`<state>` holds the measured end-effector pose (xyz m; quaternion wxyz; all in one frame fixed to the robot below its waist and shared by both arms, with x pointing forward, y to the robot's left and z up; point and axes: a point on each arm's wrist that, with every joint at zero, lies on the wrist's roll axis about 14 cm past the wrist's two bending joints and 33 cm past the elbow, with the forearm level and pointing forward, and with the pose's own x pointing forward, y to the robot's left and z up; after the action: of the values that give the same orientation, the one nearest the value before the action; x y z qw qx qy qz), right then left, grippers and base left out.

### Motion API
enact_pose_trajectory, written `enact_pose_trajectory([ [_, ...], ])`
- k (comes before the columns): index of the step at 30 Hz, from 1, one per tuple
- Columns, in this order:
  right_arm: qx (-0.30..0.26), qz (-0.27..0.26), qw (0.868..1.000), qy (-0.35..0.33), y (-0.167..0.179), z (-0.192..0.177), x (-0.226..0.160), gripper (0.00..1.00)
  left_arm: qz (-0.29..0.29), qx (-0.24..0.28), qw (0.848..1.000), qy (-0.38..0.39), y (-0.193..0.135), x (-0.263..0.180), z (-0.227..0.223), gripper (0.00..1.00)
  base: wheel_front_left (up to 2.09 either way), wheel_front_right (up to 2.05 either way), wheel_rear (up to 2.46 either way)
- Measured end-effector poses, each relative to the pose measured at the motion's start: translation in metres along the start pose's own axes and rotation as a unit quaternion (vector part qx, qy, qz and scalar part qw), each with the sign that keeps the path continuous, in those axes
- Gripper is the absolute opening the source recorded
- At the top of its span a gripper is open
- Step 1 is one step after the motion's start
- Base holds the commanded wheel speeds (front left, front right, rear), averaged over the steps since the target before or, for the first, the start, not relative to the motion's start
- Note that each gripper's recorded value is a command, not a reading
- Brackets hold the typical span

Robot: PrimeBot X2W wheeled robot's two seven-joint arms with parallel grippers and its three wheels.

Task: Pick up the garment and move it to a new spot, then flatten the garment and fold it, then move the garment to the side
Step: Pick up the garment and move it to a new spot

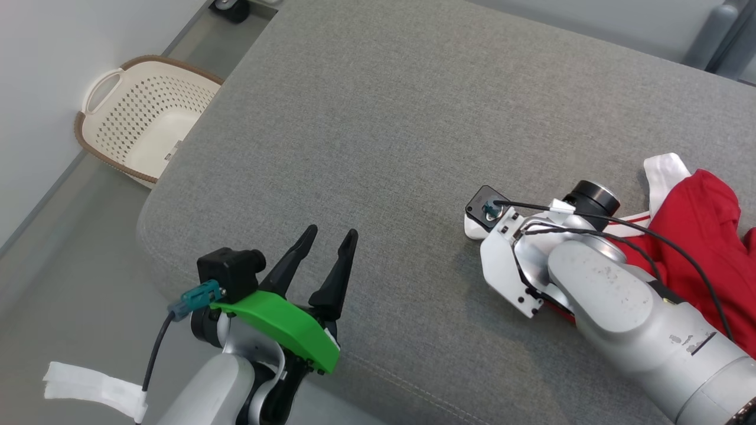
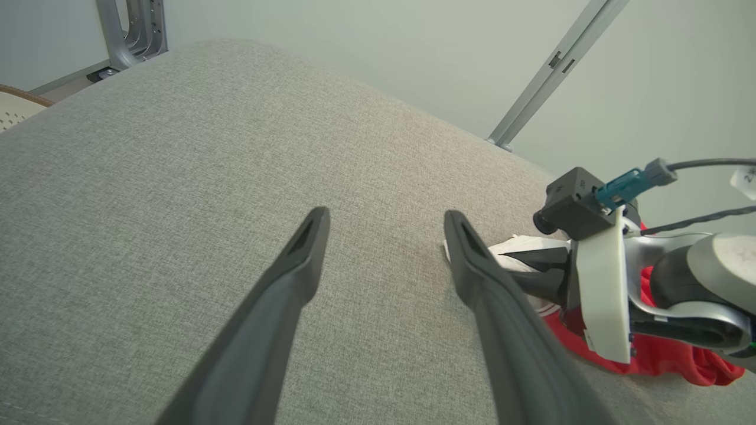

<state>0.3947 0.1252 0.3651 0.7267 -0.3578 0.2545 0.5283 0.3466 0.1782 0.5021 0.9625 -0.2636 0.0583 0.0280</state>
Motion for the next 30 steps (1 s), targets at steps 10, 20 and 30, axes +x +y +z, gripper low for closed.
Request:
enact_pose_trajectory([
  [10,0.011,-0.056,0.981,-0.184,-0.049,0.120,-0.043,0.00,-0.011,-0.003,1.000,-0.010,-0.005,0.000,0.003,1.00,0.00,0.00,0.00],
  [20,-0.026,-0.120,0.941,-0.315,-0.089,0.214,-0.117,0.00,-0.037,-0.005,0.999,-0.015,-0.021,-0.002,0.005,1.00,0.00,0.00,0.00],
  [30,-0.034,-0.168,0.909,-0.380,-0.118,0.262,-0.180,0.00,-0.052,-0.007,0.999,-0.013,-0.031,-0.009,0.003,1.00,0.00,0.00,0.00],
])
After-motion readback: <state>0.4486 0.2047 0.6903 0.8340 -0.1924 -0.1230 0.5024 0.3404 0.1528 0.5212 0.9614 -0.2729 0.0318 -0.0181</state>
